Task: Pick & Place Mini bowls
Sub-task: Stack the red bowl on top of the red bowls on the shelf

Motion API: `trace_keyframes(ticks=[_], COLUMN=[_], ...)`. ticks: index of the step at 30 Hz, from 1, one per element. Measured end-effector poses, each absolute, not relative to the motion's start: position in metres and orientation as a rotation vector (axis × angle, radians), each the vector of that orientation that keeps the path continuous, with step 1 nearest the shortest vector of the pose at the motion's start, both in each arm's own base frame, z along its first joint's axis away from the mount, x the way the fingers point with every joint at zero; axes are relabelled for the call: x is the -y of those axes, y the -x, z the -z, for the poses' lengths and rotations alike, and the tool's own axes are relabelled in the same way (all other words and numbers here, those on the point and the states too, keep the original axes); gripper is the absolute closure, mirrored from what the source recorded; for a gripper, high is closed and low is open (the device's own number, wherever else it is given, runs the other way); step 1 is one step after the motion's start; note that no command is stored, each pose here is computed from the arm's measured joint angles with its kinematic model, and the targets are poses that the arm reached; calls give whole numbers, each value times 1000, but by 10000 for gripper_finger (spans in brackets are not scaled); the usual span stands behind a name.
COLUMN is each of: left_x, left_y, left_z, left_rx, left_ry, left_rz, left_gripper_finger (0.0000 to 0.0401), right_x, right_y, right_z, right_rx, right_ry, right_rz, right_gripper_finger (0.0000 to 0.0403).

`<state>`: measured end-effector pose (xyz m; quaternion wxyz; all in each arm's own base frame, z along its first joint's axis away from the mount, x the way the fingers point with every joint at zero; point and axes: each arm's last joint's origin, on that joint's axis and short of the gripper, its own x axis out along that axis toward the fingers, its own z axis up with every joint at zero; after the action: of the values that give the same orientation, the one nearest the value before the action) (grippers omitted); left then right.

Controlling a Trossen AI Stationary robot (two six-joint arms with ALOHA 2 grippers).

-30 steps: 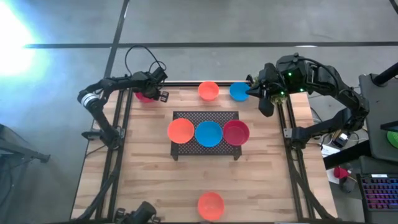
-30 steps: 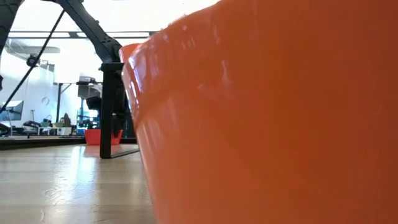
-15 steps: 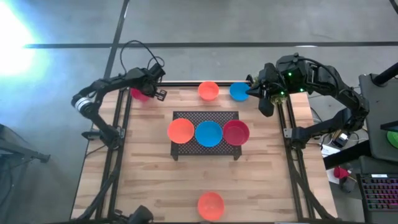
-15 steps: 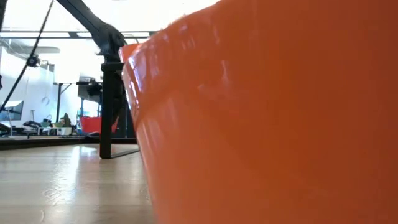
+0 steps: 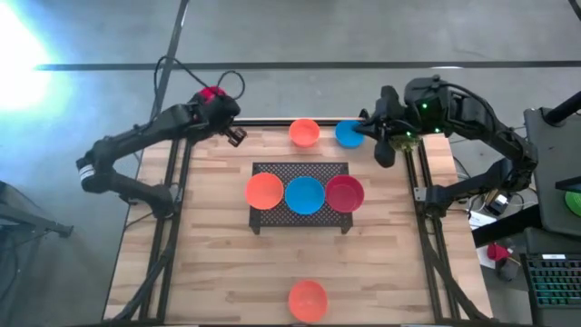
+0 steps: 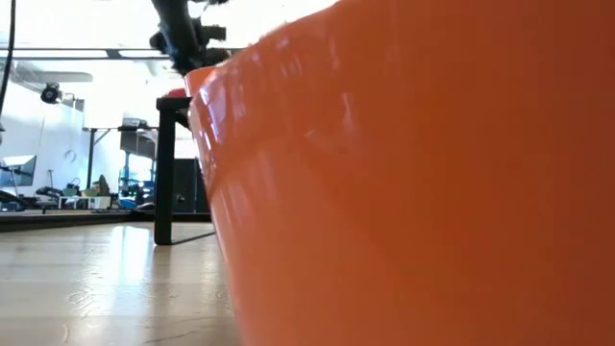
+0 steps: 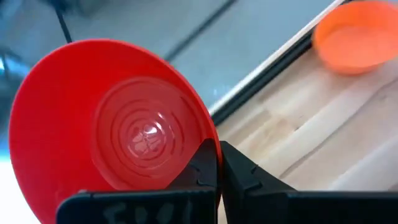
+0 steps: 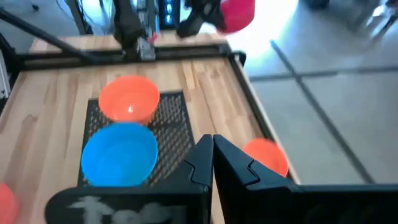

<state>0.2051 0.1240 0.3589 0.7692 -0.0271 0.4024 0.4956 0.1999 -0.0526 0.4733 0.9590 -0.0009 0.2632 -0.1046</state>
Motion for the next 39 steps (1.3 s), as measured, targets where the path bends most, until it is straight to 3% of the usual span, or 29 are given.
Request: trace_keyframes(ticks=[10, 19, 26, 39], left_x=[-53, -19, -18, -16], left_y=[-244, -282, -304, -312], left_z=[-379, -355, -345, -372], left_rx=[-852, -1009, -1078, -1014], left_ry=[-455, -879, -971, -975], left_rz=[-803, -696, -639, -620], left_gripper_finger=[401, 401, 401, 401], right_x=[61, 65, 71, 85], right_y=[-231, -246, -270, -314], right_z=[-456, -447, -433, -431], right_rx=[-374, -298, -366, -351], right_ry=[80, 143, 148, 198], right_rz=[212, 231, 222, 284], right_gripper_finger=[394, 394, 377, 254])
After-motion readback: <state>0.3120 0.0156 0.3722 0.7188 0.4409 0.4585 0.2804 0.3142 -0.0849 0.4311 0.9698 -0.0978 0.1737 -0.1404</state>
